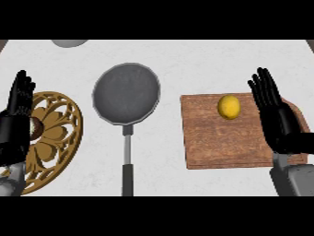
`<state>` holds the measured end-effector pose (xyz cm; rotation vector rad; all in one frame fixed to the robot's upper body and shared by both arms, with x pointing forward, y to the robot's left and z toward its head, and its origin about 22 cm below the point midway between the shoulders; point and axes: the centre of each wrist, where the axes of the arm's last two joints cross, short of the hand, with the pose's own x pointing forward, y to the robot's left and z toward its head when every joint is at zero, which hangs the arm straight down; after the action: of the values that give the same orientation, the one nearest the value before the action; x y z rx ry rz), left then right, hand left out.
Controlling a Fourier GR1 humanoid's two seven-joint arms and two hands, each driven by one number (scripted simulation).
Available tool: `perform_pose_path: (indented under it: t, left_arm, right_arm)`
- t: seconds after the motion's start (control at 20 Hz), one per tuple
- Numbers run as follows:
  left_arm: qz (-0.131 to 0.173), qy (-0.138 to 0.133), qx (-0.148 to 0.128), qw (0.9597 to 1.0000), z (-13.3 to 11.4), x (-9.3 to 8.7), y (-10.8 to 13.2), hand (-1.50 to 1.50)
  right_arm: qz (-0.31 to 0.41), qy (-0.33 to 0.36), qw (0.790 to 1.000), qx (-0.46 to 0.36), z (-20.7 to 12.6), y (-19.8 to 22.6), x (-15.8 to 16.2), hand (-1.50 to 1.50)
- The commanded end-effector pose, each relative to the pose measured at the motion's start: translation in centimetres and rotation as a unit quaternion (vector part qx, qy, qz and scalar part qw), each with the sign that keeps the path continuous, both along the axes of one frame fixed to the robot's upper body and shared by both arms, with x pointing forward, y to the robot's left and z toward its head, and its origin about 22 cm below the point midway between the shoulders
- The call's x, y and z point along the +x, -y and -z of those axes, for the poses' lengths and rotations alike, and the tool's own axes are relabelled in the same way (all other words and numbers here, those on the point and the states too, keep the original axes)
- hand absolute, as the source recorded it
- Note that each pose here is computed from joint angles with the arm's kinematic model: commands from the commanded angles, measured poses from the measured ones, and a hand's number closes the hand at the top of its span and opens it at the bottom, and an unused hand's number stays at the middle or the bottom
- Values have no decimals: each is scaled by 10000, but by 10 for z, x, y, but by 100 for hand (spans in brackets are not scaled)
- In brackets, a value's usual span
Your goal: Pick the lemon from the cutting board and place it in the pan
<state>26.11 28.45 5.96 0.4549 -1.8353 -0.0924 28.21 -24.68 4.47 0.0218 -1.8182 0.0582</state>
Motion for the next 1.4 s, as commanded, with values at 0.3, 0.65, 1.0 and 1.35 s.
perform_pose_path:
  t: [0.3, 0.65, 1.0, 1.35]
  left_arm:
    - [-812, -2113, -37, 9740, 48, -10, -48, 0]
    - [-938, -2865, -69, 9534, 50, -14, -71, 0]
    - [-872, -2972, -138, 9507, 61, -8, -67, 0]
    - [-831, -2927, -4, 9526, 46, -4, -70, 0]
  right_arm:
    - [2051, 2148, 9438, 1448, -96, 16, 38, -150]
    - [4122, 736, 9079, 170, -2, 2, 11, -150]
    - [3576, 470, 9249, -1203, -4, -16, -13, -150]
    - [3205, -1130, 8945, -2904, -38, 27, 6, -150]
